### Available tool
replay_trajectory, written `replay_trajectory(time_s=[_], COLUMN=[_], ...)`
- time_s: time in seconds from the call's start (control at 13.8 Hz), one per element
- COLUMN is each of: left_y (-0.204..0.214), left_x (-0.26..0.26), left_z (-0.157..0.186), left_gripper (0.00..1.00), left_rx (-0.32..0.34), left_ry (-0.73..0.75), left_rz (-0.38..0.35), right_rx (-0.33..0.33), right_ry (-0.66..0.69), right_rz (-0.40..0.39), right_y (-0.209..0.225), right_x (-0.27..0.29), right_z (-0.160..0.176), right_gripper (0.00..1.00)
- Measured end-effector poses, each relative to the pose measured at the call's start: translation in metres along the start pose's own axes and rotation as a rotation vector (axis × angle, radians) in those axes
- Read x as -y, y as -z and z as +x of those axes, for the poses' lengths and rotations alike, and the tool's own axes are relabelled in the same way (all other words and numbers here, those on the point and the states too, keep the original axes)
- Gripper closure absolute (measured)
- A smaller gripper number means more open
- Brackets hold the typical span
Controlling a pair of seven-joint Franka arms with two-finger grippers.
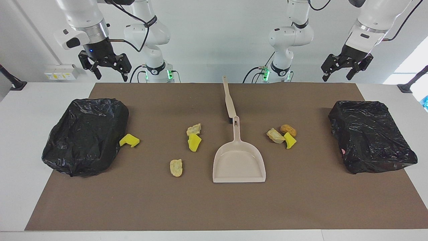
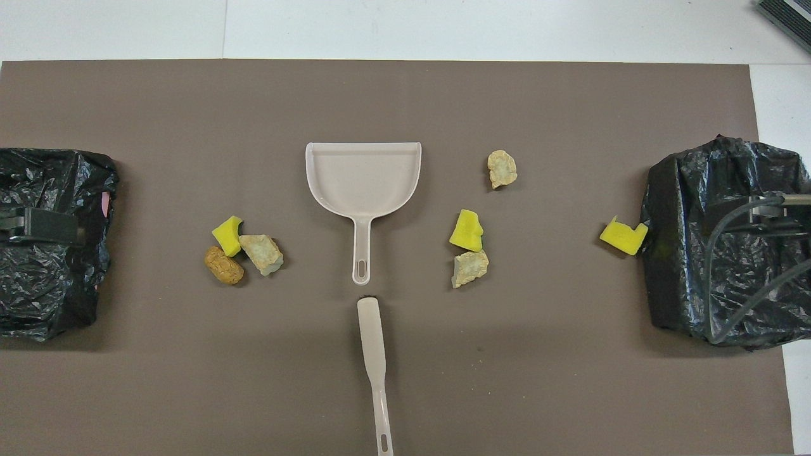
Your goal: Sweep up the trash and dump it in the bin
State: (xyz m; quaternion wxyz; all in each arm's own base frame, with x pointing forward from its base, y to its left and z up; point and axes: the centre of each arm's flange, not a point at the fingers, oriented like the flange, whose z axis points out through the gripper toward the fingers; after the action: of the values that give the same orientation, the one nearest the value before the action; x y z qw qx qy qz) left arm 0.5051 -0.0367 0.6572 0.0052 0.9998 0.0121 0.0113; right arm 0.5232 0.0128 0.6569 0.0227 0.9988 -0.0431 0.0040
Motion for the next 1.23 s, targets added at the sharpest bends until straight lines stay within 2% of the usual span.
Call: replay_trajectory(time_s=[1.09,1.23], left_y=[0.0,-0.0015], left_x=[0.0,-0.0011], left_z=[0.0,-0.002], left_gripper=[0.0,0.0], left_rx=[0.0,0.018], left_ry=[0.0,-0.002], left_rz=[0.0,0.002], right_rx=[0.0,0.0], right_ry=[0.0,-0.002], right_rz=[0.0,0.0], right_y=[0.0,0.0], right_x=[0.0,-0.001], right_z=[0.0,0.0001], right_gripper=[0.0,0.0])
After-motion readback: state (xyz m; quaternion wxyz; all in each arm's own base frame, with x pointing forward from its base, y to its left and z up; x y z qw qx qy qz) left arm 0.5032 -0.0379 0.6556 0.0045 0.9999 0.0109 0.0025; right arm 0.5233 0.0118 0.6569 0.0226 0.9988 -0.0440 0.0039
